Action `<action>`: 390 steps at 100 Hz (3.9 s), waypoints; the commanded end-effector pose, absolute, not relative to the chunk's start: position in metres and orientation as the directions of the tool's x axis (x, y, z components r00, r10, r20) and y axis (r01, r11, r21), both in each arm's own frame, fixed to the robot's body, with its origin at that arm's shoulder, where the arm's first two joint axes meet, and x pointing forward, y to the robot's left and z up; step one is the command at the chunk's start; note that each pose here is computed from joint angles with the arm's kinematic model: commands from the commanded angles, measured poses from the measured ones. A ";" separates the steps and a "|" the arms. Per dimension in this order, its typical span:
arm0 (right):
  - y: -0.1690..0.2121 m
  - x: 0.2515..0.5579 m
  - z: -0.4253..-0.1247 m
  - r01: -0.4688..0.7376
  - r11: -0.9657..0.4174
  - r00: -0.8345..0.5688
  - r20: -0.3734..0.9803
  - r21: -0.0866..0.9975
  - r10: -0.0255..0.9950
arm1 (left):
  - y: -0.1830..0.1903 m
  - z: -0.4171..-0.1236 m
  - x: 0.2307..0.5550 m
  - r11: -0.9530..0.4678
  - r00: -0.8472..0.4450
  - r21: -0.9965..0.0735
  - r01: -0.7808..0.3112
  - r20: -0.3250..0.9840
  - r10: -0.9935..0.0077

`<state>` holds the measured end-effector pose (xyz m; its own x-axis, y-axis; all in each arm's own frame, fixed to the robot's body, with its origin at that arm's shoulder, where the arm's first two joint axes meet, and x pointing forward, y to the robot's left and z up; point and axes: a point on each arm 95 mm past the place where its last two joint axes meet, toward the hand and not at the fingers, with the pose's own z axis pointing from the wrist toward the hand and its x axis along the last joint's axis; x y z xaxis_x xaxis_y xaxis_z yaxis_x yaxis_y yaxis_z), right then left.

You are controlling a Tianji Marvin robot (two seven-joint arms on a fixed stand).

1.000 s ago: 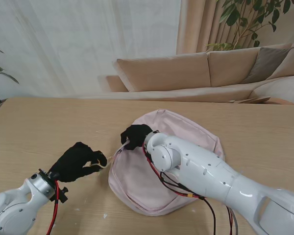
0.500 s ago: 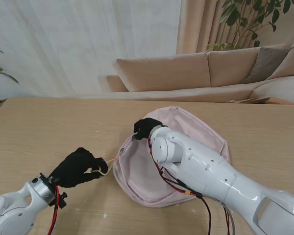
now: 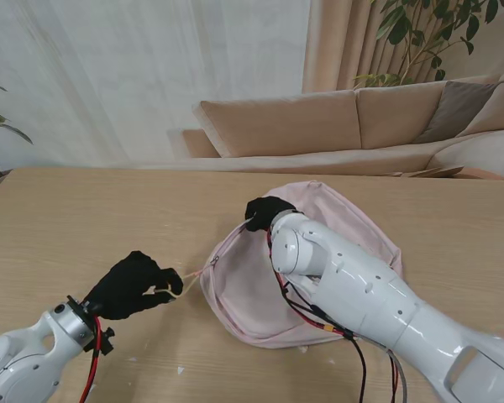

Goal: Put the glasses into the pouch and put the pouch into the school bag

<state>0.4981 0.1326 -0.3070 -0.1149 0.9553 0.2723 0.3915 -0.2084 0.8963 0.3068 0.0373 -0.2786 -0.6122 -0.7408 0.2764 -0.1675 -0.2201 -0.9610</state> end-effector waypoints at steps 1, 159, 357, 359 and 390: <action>0.128 0.491 -0.307 0.417 -0.175 -0.150 0.258 0.892 0.954 | 0.035 -0.280 0.311 -0.232 -0.600 -0.954 -0.188 0.299 -0.742; 0.100 0.341 -0.348 0.620 -0.075 -0.347 0.359 0.781 0.866 | 0.024 -0.269 0.361 -0.242 -0.533 -0.953 -0.179 0.301 -0.791; 0.132 0.463 -0.339 0.589 0.038 -0.319 0.189 0.807 0.929 | 0.039 -0.282 0.327 -0.274 -0.526 -0.951 -0.142 0.307 -0.793; 0.133 0.461 -0.336 0.577 0.031 -0.326 0.195 0.816 0.925 | 0.039 -0.281 0.328 -0.273 -0.526 -0.952 -0.138 0.304 -0.794; 0.152 0.452 -0.304 0.344 -0.089 -0.392 0.230 0.935 0.891 | 0.038 -0.280 0.334 -0.278 -0.514 -0.953 -0.119 0.299 -0.804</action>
